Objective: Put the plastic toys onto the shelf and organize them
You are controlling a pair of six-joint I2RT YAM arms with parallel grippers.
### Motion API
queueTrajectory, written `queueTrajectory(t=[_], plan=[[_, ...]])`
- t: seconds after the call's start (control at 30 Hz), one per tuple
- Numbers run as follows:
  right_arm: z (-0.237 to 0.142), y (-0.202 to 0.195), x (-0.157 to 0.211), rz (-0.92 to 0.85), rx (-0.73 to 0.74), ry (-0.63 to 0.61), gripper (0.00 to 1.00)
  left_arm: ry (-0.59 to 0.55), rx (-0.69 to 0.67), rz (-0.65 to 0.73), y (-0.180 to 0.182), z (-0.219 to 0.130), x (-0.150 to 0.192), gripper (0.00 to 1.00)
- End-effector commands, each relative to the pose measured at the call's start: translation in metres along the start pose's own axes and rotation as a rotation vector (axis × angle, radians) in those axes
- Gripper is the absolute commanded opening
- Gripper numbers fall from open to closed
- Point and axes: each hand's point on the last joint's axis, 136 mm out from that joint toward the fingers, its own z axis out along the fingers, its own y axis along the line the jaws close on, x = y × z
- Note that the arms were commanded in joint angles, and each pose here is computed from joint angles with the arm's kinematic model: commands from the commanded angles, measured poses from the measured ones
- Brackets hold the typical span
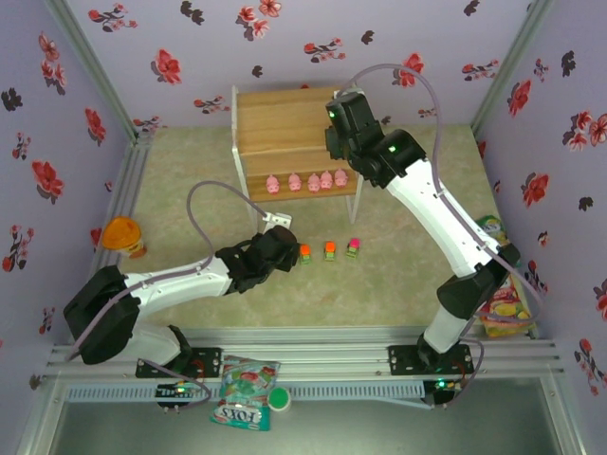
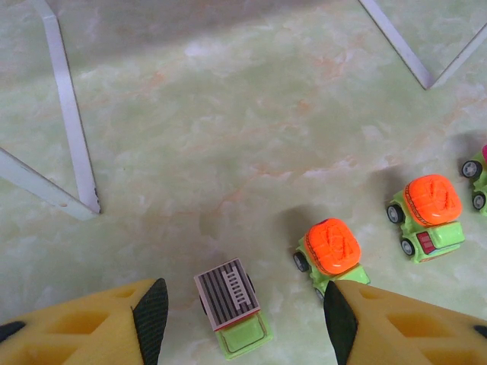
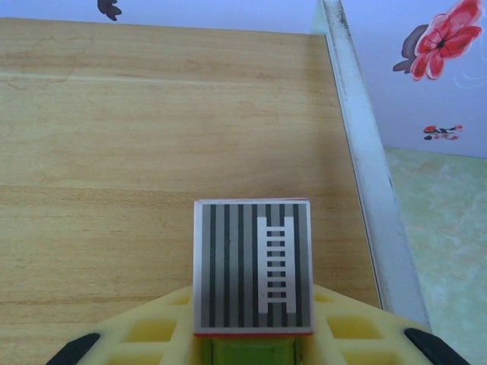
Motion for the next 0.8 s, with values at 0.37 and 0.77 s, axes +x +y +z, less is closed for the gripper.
queueTrajectory(t=[0.37,0.77], plan=[[0.005,-0.003,-0.004,-0.019,-0.027,0.022,0.34,-0.033,0.009,-0.005,0.001,-0.004,-0.013,0.61],[0.008,-0.002,-0.002,-0.025,-0.027,0.035,0.37,-0.032,0.008,-0.007,0.002,-0.004,-0.013,0.61]])
